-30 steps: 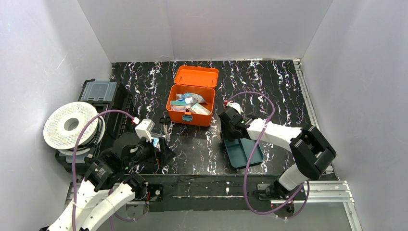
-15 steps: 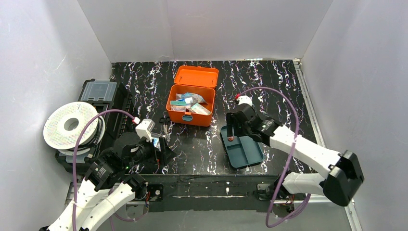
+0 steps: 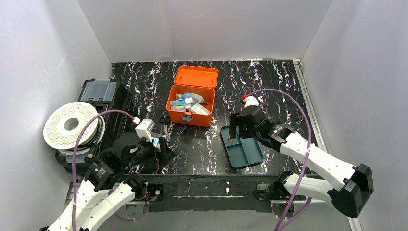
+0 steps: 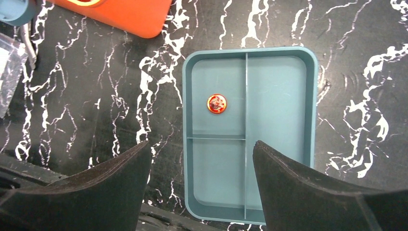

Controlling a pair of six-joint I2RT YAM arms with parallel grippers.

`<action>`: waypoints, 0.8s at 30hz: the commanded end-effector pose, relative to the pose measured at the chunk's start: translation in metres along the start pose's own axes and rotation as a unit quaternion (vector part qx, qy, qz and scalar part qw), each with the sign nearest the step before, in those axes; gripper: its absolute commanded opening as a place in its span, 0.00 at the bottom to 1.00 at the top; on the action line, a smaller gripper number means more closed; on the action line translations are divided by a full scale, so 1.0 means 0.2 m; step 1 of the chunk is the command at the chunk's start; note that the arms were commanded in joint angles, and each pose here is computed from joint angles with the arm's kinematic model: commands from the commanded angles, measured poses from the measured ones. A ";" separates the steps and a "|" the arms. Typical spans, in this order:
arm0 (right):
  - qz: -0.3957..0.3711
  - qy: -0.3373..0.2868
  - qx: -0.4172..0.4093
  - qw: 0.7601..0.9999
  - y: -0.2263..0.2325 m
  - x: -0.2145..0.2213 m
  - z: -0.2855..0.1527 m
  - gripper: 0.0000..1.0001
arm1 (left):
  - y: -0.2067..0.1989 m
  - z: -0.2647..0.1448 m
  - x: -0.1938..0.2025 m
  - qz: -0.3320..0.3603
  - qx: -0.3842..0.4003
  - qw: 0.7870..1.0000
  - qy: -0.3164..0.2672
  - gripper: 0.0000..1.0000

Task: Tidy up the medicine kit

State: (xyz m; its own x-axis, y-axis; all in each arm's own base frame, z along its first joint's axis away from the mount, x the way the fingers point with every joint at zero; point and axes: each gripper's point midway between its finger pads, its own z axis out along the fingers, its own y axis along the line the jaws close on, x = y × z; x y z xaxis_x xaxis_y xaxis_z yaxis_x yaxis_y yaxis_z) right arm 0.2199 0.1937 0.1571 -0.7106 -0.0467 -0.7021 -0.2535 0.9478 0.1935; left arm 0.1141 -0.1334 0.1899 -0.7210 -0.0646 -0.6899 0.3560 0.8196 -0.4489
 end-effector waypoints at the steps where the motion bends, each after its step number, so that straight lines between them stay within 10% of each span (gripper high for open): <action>1: 0.009 -0.019 -0.042 0.999 0.09 -0.06 0.01 0.84 | 0.06 0.02 0.00 -0.005 -0.044 0.999 0.017 0.98; 24: -0.027 -0.013 -0.133 0.991 0.27 -0.02 0.03 0.84 | 0.61 0.37 0.01 -0.041 -0.394 0.914 0.086 0.98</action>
State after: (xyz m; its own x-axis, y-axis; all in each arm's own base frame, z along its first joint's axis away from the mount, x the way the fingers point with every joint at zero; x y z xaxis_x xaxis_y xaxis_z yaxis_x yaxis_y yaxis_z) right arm 0.2174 0.2343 0.1537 -0.7117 -0.0916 -0.6965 -0.3930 0.8737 0.2866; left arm 0.1808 -0.0891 0.0944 -0.8605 -0.0895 -0.5016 -0.1185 0.9926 0.0261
